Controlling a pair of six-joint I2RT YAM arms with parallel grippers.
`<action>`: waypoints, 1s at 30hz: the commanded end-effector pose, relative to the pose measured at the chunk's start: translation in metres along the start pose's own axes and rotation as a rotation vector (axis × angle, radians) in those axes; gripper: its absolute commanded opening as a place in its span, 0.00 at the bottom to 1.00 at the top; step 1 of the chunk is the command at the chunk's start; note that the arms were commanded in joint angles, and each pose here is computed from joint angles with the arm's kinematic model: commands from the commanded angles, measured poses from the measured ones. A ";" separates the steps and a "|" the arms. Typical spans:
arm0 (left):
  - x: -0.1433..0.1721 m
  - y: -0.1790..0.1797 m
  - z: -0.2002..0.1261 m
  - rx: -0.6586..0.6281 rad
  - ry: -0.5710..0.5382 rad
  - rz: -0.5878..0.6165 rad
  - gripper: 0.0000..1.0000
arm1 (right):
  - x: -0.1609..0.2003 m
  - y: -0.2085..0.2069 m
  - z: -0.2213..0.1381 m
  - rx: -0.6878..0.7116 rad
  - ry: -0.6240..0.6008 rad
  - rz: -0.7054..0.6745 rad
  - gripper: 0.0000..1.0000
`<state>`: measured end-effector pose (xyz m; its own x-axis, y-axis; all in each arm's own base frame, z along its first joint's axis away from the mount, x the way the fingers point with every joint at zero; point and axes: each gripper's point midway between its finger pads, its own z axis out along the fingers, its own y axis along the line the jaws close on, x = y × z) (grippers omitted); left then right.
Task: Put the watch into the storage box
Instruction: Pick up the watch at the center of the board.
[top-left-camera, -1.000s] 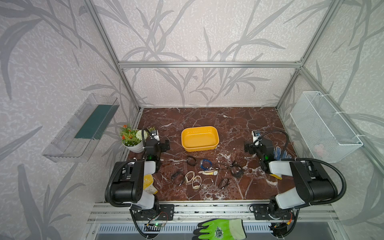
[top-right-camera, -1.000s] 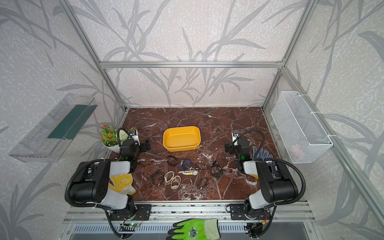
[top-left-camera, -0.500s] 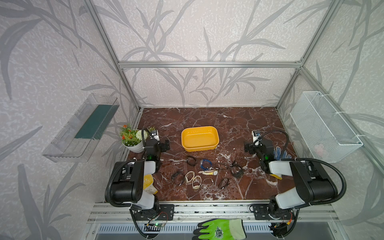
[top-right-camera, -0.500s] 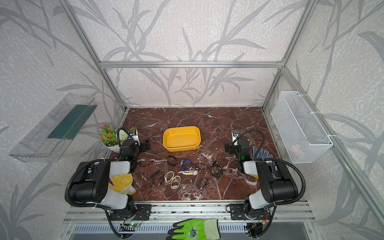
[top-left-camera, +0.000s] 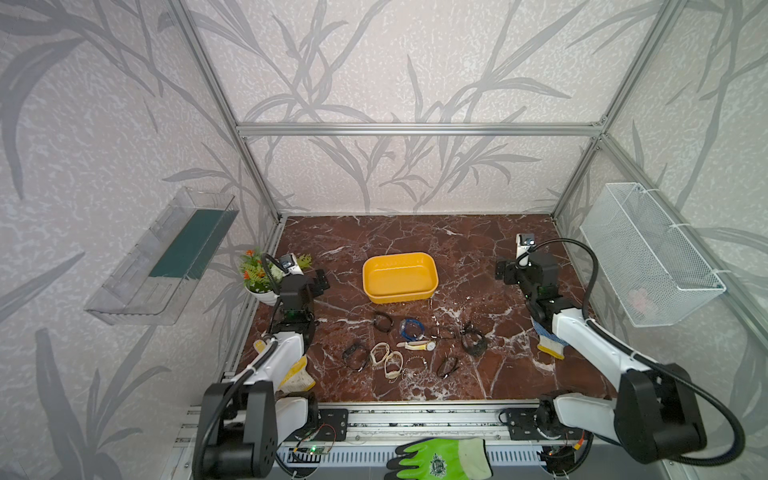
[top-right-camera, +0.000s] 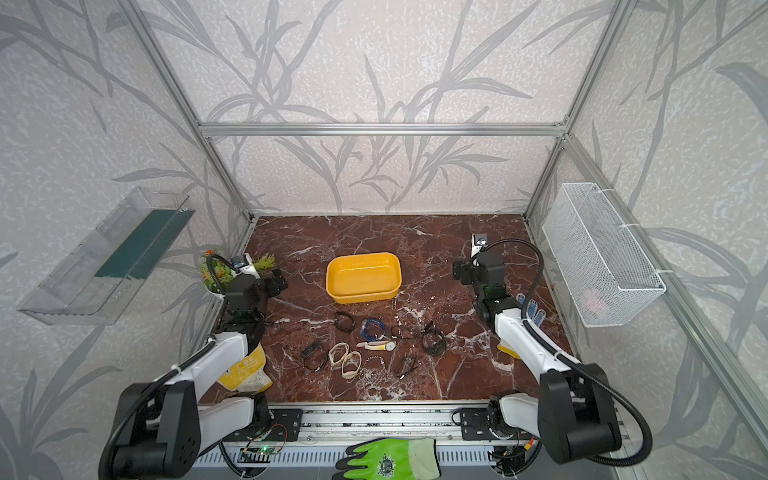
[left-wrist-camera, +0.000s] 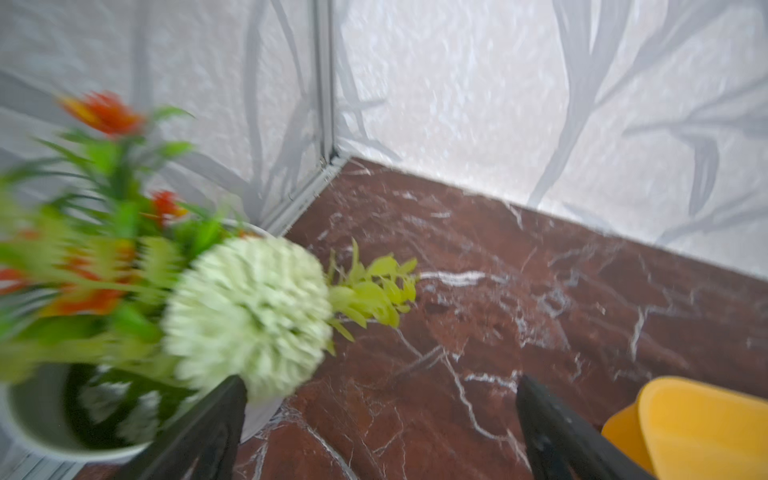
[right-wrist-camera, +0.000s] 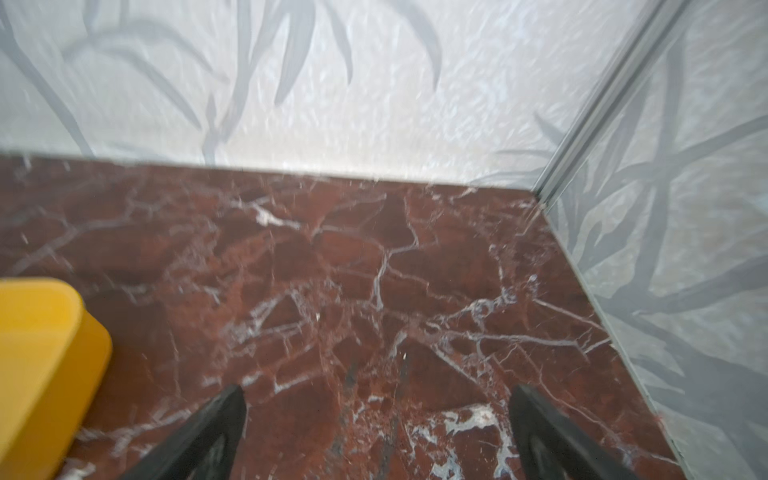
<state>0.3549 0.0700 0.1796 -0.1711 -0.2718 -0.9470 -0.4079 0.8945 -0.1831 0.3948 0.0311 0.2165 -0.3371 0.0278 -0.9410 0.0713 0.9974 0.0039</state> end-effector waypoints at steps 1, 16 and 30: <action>-0.004 0.051 -0.026 -0.249 -0.046 -0.282 0.99 | 0.031 -0.034 -0.022 0.161 0.147 0.260 0.99; -0.014 -0.099 -0.078 0.333 0.243 -0.016 0.99 | 0.149 0.030 -0.151 0.097 0.779 0.252 0.91; 0.000 -0.186 -0.145 0.714 0.423 0.339 0.97 | 0.210 0.071 -0.175 0.069 0.882 0.328 0.78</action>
<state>0.3170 -0.1357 0.2653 -0.4978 -0.0531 -0.8657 0.2658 0.9408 -0.2106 0.1608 0.1154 0.0792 -0.9027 0.3110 -0.2974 0.2784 0.9491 0.1473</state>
